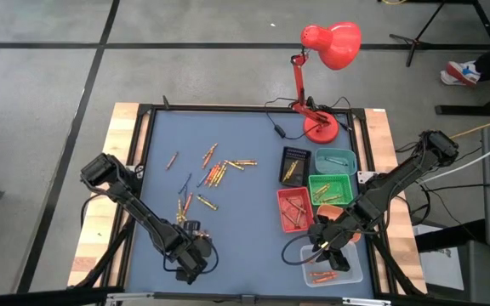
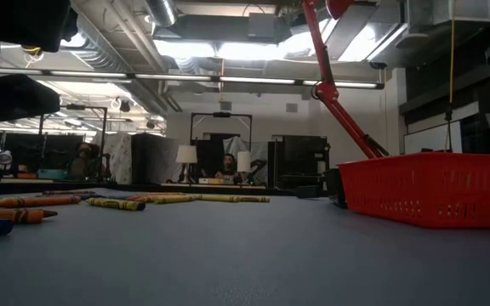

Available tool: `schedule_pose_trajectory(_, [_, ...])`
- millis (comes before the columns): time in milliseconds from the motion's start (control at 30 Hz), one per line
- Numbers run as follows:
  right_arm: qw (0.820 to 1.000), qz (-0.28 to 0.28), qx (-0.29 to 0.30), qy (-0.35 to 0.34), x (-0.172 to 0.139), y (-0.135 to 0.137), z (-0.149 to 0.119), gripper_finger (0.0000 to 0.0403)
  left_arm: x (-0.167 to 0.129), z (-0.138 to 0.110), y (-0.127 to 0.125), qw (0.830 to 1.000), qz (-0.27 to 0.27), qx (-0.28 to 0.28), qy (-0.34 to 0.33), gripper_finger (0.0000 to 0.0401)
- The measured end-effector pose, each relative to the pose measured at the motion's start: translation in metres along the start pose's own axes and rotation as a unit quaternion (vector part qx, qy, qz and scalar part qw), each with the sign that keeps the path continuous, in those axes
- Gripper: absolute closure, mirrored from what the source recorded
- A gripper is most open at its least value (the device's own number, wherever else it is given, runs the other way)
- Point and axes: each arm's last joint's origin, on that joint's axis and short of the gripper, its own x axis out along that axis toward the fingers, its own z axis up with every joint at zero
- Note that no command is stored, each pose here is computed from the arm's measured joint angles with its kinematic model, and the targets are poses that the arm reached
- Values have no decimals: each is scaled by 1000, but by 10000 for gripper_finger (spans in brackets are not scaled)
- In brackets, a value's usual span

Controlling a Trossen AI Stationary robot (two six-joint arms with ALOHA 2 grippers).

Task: Sort crayons
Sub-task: Put the brown crayon into the red basket

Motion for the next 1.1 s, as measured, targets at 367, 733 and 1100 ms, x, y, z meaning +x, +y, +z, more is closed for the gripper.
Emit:
schedule_pose_trajectory(367, [1000, 0, 0, 0, 0, 0, 0, 244, 7, -3, -3, 1000, 7, 10, 9, 297])
schedule_pose_trajectory(733, [1000, 0, 0, 0, 0, 0, 0, 244, 11, -3, -3, 1000, 16, 11, 6, 304])
schedule_pose_trajectory(1100, [1000, 0, 0, 0, 0, 0, 0, 244, 13, 8, 3, 1000, 9, 0, -15, 371])
